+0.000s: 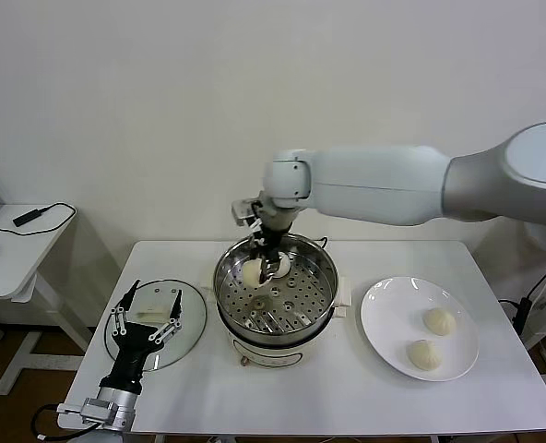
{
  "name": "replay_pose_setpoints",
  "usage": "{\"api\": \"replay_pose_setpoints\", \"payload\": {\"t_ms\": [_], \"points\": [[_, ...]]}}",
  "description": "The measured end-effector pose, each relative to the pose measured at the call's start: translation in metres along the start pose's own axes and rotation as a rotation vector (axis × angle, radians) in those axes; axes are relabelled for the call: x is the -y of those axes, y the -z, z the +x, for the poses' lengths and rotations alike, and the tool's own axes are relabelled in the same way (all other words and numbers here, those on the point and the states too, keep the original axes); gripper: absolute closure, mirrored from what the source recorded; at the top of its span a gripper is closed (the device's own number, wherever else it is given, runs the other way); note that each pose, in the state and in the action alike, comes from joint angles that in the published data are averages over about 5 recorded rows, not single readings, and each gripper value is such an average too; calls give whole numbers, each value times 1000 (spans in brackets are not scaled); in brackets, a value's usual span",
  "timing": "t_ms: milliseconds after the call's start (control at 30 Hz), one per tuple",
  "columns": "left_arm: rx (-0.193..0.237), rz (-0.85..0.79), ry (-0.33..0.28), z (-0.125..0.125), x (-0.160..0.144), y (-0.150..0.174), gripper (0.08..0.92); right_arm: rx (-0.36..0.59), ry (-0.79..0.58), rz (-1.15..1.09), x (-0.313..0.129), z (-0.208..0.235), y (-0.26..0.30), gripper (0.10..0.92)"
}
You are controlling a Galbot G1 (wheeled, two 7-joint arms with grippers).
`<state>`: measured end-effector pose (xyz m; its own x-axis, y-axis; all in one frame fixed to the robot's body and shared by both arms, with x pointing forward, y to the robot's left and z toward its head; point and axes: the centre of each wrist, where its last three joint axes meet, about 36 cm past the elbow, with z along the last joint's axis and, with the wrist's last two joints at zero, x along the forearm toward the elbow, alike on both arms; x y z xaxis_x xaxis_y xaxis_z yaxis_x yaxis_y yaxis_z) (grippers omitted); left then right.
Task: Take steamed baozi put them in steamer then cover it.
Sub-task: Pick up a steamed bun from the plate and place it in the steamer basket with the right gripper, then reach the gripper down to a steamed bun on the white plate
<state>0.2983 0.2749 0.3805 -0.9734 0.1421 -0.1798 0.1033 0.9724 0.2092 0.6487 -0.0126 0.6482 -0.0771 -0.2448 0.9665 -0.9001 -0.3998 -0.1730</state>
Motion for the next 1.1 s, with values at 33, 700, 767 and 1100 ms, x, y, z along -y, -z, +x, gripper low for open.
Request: {"api": "replay_pose_setpoints", "payload": {"t_ms": [33,700,767,1100], "points": [[0,0,1,0,0,0,177,-1,0,2,1,-4,3,411],[8,6,16,2,-3,2,177,-25,22,16,0,-56,20,235],[8,5,16,2,-3,2,177,-25,20,18,0,-56,20,209],[12,10,11,-1,-1,4,177,-20,-3,39,-7,-17,5,199]]}}
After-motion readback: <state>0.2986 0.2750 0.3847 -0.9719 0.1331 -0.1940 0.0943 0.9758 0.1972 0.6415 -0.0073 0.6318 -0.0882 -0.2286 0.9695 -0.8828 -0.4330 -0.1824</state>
